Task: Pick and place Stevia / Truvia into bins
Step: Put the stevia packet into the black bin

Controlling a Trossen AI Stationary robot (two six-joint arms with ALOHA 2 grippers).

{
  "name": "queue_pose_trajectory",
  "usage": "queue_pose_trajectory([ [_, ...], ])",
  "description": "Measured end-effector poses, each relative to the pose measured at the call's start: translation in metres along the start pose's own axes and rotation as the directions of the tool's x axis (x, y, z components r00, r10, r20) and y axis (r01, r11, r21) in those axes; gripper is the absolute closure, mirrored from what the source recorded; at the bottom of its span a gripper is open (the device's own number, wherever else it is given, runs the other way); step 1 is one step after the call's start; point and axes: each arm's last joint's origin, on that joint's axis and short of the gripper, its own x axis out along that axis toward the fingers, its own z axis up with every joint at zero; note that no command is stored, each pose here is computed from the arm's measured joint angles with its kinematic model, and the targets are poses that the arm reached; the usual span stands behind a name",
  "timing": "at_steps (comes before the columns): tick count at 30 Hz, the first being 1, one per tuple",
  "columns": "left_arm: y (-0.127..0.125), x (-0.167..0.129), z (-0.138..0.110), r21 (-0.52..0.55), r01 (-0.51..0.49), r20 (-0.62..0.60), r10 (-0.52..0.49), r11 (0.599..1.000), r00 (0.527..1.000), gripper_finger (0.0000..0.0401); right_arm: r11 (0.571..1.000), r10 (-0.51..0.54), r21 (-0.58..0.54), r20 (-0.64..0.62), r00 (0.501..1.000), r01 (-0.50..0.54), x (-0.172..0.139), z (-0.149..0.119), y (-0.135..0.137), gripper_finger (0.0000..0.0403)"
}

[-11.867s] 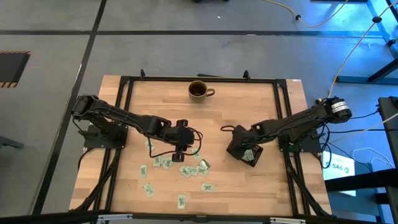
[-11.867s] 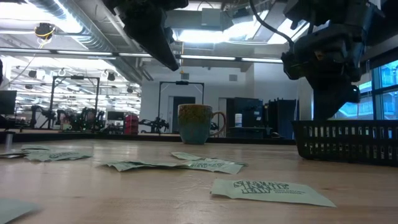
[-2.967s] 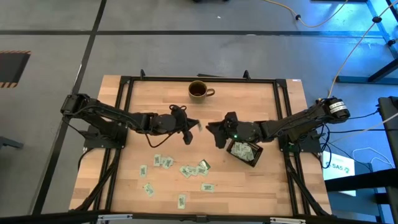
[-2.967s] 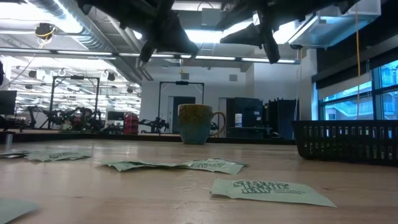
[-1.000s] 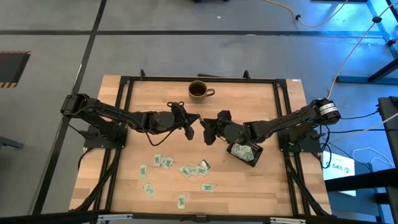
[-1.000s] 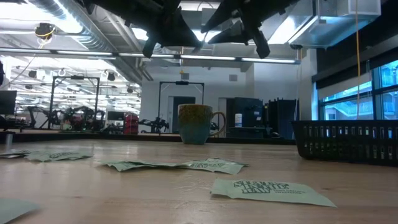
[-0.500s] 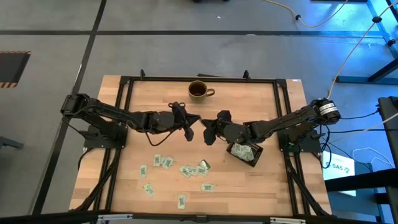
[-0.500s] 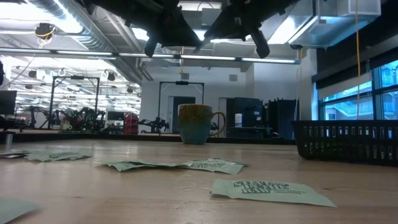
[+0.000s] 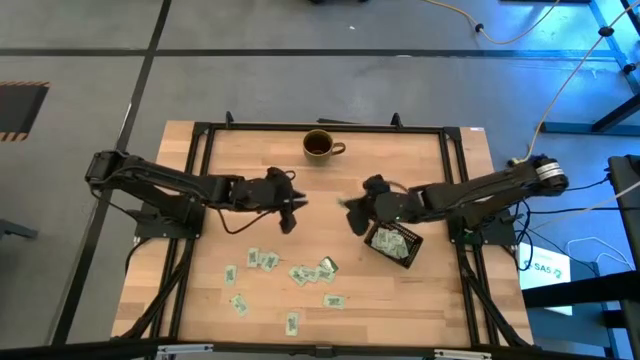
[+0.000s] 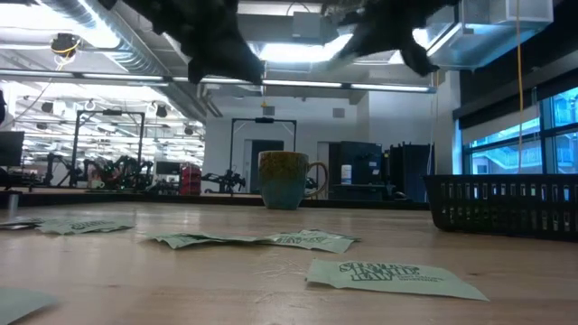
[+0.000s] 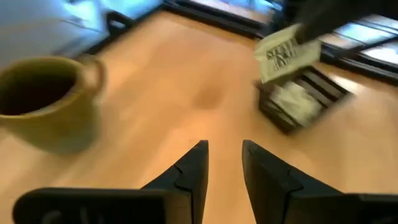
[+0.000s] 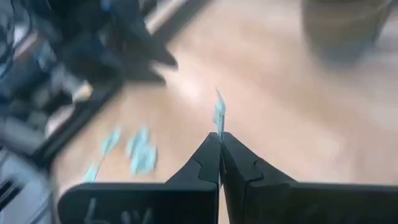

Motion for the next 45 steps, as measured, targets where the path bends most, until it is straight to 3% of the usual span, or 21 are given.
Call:
queue_pose_trajectory([
  [5, 0.001, -0.011, -0.008, 0.012, 0.156, -0.166, -0.151, 0.988, 0.974, 0.0315, 0.998, 0.001, 0.052, -0.332, 0.943, 0.017, -0.023, -0.012, -0.014, 0.0399],
  [10, 0.002, -0.011, -0.015, 0.015, 0.178, -0.241, -0.169, 0.984, 0.956, 0.0321, 0.975, -0.181, 0.024, -0.495, 0.850, 0.222, -0.035, -0.032, -0.030, 0.0399],
  [21, 0.004, -0.008, -0.016, 0.093, 0.193, -0.258, -0.164, 0.977, 0.952, 0.0322, 0.931, -0.253, 0.071, -0.582, 0.773, 0.358, -0.025, -0.052, -0.030, 0.0399],
  [33, 0.002, -0.009, -0.017, 0.204, 0.290, -0.287, -0.226, 0.935, 0.931, 0.0326, 0.887, -0.382, -0.038, -0.620, 0.686, 0.460, 0.006, -0.080, -0.035, 0.0399],
  [45, 0.002, -0.009, -0.017, 0.276, 0.298, -0.284, -0.218, 0.914, 0.934, 0.0331, 0.837, -0.499, -0.179, -0.638, 0.586, 0.518, 0.026, -0.103, -0.046, 0.0393],
])
